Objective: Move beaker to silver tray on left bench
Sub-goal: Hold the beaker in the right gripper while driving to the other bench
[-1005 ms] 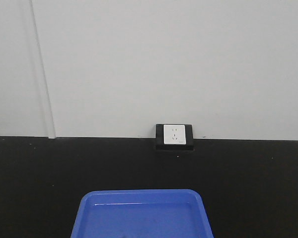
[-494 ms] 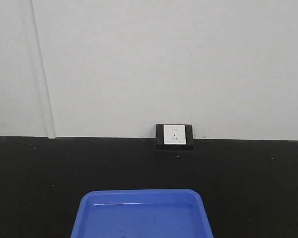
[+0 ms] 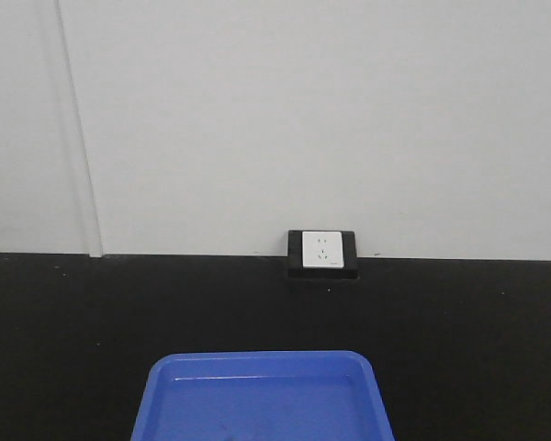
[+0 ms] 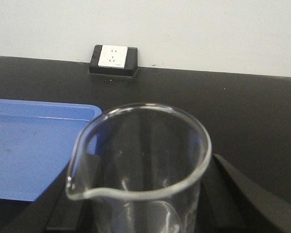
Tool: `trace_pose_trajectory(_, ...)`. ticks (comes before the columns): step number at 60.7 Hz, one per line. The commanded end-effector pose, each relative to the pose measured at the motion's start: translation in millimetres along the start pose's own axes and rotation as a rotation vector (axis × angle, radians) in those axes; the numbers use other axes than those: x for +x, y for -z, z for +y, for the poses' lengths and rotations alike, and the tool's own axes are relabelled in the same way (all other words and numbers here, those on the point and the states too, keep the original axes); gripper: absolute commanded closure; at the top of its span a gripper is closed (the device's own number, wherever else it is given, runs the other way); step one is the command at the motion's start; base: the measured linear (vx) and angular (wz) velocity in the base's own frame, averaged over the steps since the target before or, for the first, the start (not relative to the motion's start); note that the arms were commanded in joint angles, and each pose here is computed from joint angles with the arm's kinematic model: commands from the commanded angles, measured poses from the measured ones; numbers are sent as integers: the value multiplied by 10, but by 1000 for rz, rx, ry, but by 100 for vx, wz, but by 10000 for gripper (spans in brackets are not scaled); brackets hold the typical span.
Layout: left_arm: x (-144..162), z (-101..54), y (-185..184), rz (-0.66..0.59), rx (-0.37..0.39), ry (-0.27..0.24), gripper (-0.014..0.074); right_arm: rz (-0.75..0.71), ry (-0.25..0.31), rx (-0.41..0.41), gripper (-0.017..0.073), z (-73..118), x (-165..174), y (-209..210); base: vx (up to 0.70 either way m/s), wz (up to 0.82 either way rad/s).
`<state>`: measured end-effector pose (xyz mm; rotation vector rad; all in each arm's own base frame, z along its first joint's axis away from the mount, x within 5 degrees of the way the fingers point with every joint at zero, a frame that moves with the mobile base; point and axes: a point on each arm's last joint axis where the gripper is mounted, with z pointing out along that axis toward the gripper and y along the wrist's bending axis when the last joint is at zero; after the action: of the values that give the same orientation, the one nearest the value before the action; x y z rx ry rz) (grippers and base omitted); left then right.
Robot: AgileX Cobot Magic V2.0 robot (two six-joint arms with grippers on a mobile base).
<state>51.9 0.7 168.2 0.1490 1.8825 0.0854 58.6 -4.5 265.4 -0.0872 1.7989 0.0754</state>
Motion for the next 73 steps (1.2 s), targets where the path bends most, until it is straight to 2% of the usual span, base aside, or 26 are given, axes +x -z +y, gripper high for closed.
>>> trace_pose_trajectory(1,-16,-8,-16,-71,2,-2,592,-74,20,-21,571,19,-135,24,0,-1)
trace_pose_trajectory(19,-16,-8,-16,-71,2,-2,592,-66,20,-15,571,13,-127,24,-3,-10)
trace_pose_trajectory(54,-16,-8,-16,-71,2,-2,592,-66,20,-15,571,13,-127,24,-15,-31)
trace_pose_trajectory(73,-16,-8,-16,-71,2,-2,592,-66,20,-15,571,13,-127,24,-23,-3)
